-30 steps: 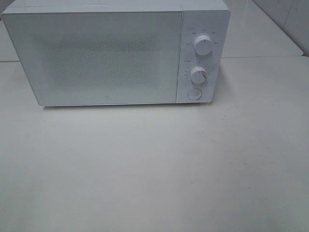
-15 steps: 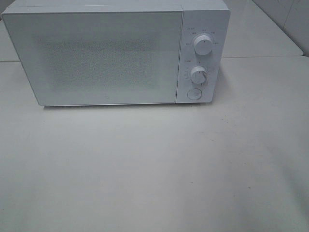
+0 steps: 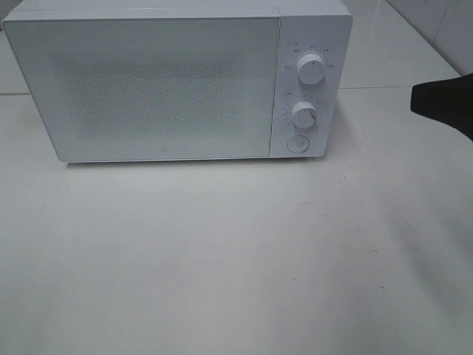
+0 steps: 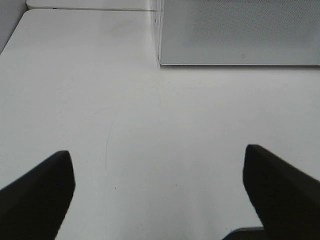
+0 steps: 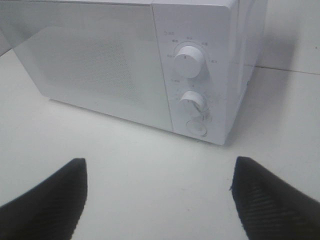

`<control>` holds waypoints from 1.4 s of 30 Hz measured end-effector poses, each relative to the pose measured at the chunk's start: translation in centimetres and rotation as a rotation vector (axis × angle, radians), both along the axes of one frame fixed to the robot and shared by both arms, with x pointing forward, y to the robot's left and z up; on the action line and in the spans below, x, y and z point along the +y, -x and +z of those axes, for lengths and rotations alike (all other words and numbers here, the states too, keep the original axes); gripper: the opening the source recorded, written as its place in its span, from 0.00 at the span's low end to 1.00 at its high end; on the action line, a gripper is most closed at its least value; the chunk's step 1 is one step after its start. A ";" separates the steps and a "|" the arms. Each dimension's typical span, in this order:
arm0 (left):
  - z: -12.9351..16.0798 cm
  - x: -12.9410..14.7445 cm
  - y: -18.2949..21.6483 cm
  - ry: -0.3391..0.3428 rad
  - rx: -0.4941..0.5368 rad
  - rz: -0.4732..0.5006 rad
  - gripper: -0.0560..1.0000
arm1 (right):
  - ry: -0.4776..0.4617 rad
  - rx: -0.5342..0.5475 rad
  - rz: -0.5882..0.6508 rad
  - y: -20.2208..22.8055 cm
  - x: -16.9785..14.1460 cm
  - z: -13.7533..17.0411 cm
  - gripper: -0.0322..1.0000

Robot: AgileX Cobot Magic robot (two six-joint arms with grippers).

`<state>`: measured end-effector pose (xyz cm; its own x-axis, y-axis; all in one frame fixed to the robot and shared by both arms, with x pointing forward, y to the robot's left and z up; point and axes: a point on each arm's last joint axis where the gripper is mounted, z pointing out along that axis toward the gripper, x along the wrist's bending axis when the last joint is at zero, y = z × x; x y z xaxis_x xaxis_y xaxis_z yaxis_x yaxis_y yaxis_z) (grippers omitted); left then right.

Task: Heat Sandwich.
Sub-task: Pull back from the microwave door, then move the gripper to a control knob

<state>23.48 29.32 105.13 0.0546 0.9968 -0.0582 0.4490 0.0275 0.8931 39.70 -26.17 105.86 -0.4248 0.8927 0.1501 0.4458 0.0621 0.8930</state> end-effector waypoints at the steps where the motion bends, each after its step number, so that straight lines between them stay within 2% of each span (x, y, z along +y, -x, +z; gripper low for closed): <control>1: 0.0 0.0 0.0 0.000 0.000 0.000 0.85 | 0.000 0.000 0.000 0.0 0.0 0.0 0.78; 4: 0.0 0.0 0.0 0.000 0.000 0.000 0.85 | 0.039 -0.022 -0.065 -1.0 -0.7 -0.3 0.78; 10: 0.0 0.0 0.0 0.000 0.000 0.000 0.85 | 0.063 -0.012 -0.085 -1.8 -0.9 -0.8 0.78; 14: 0.0 0.0 0.0 0.000 0.000 0.000 0.85 | 0.089 -0.019 -0.077 -2.0 -0.5 -1.0 0.78; 15: 0.0 0.0 0.0 0.000 0.000 0.000 0.85 | 0.121 -0.035 -0.075 -2.1 -0.1 -1.0 0.78; 19: 0.0 0.0 0.0 0.000 0.000 0.000 0.85 | 0.160 -0.084 -0.123 -2.3 0.8 -0.8 0.78; 23: 0.0 0.0 0.0 0.000 0.000 0.000 0.85 | 0.091 -0.127 -0.170 -2.9 1.8 -0.6 0.78; 24: 0.0 0.0 0.0 0.000 0.000 0.000 0.85 | 0.047 -0.137 -0.174 -3.5 2.6 -0.8 0.78; 29: 0.0 0.0 0.0 0.000 0.000 0.000 0.85 | -0.035 -0.096 -0.167 -5.3 4.2 -2.6 0.77; 32: 0.0 0.0 0.0 0.000 0.000 0.000 0.85 | -0.034 -0.044 -0.159 -6.9 4.9 -4.8 0.77; 42: 0.0 0.0 0.0 0.000 0.000 0.000 0.85 | -0.047 -0.042 -0.082 -8.3 8.1 -8.2 0.77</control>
<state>23.48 29.32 105.13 0.0546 0.9968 -0.0582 0.4490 0.0275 0.8931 47.99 -18.07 97.66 -0.3575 0.9172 0.1759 0.4102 -0.0150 0.9119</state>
